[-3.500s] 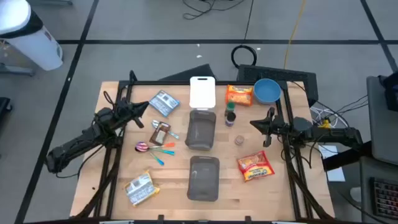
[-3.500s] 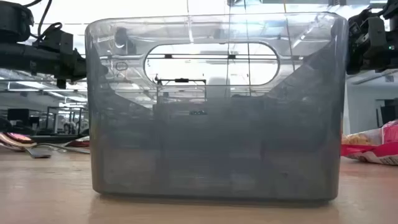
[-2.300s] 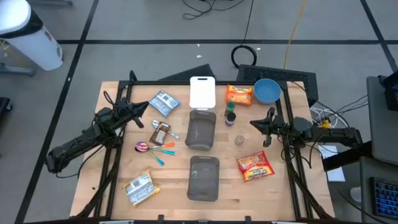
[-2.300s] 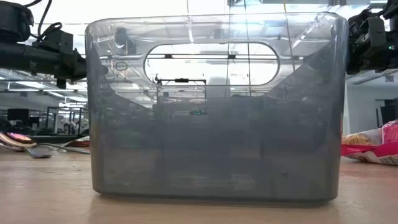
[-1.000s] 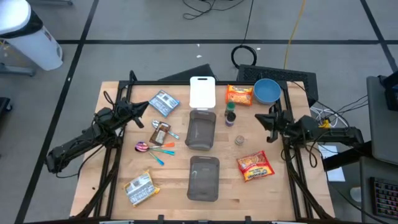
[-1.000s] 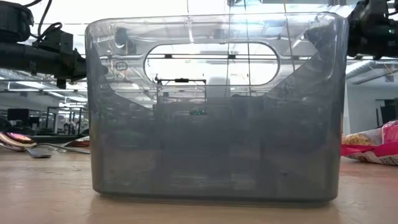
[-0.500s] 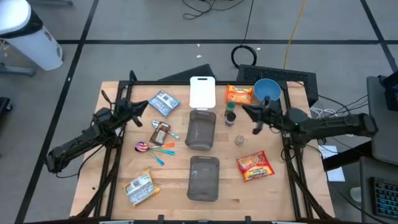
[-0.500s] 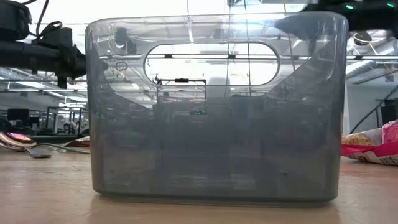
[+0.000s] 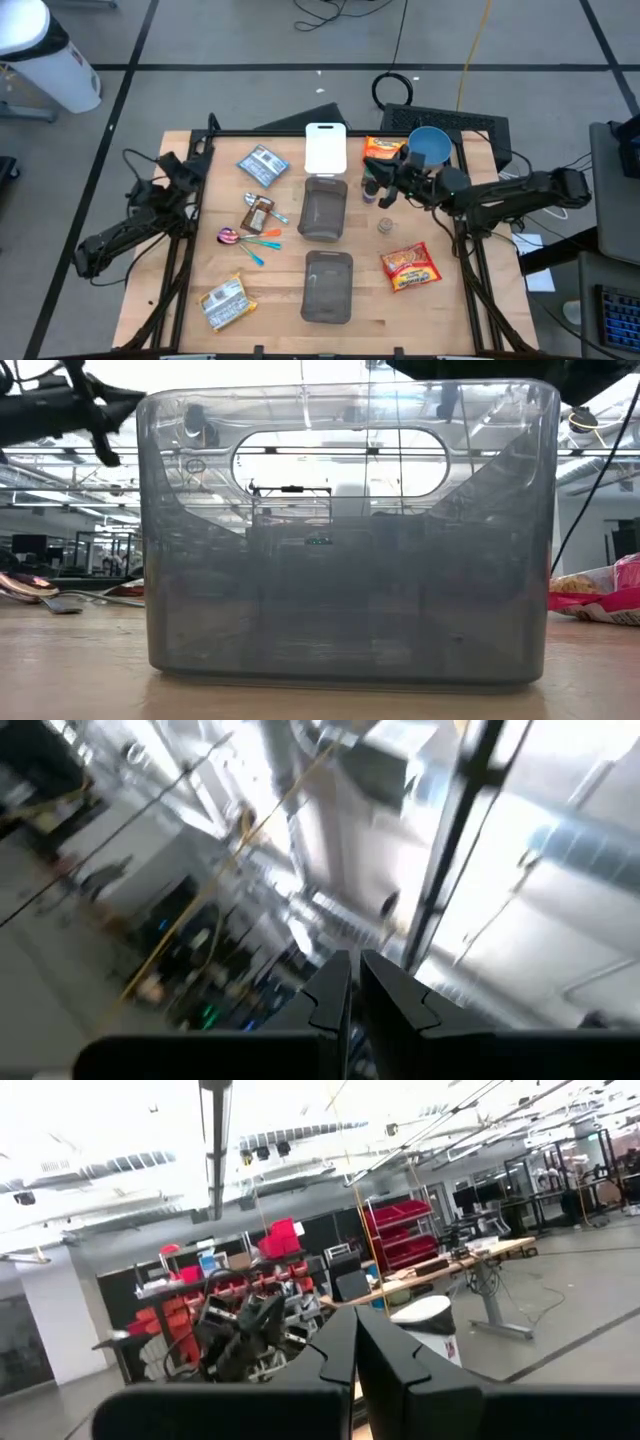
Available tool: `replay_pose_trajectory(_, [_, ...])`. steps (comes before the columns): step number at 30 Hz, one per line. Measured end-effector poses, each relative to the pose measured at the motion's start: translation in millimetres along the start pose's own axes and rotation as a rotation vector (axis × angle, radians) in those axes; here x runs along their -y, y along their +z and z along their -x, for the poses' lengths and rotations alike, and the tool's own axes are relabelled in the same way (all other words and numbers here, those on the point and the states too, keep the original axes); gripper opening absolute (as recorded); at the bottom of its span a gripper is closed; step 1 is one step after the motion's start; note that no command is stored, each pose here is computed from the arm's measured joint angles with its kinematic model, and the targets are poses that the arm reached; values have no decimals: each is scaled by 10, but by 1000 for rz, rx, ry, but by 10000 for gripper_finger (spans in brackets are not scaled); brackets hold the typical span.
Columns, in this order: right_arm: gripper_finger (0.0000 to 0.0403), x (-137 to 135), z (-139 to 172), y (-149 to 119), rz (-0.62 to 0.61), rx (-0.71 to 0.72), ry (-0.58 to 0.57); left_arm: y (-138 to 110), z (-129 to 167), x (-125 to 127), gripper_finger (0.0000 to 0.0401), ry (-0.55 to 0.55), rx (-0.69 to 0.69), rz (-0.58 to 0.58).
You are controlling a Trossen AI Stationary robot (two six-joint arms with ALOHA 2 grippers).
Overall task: Pick & Place Food Item
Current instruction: Put the blue noodle pack into the white bin
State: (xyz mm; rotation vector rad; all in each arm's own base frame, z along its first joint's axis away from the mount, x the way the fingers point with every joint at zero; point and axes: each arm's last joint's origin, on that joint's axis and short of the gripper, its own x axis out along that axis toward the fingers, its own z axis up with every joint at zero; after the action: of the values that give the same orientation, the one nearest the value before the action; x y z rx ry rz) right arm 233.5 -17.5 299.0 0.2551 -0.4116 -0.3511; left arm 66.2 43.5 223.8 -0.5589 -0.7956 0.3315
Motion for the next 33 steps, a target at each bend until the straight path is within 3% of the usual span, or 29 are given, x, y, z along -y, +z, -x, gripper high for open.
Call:
replay_pose_trajectory(6, [0, 2, -23, -53, -11, -8, -2, 40, -1, 25, 56, -5, 54, 9])
replay_pose_trajectory(15, [0, -2, -23, -13, -67, 31, 1, 176, -95, 197, 208, -97, 18, 108])
replay_pose_trajectory(18, [3, 28, -32, 13, -68, 58, -25, 267, -153, 295, 256, -128, 23, 84])
replay_pose_trajectory(21, [11, 79, -46, 57, -90, 98, -45, 340, -196, 361, 288, -126, 55, -6])
replay_pose_trajectory(25, [34, 114, -56, 94, -141, 133, -50, 384, -264, 379, 311, -61, 92, 2])
replay_pose_trajectory(28, [64, 113, -68, 107, -169, 134, -50, 398, -361, 405, 313, 23, -19, -95])
replay_pose_trajectory(33, [124, 10, -222, 257, -155, 79, 3, 354, -604, 388, 294, 338, -453, -234])
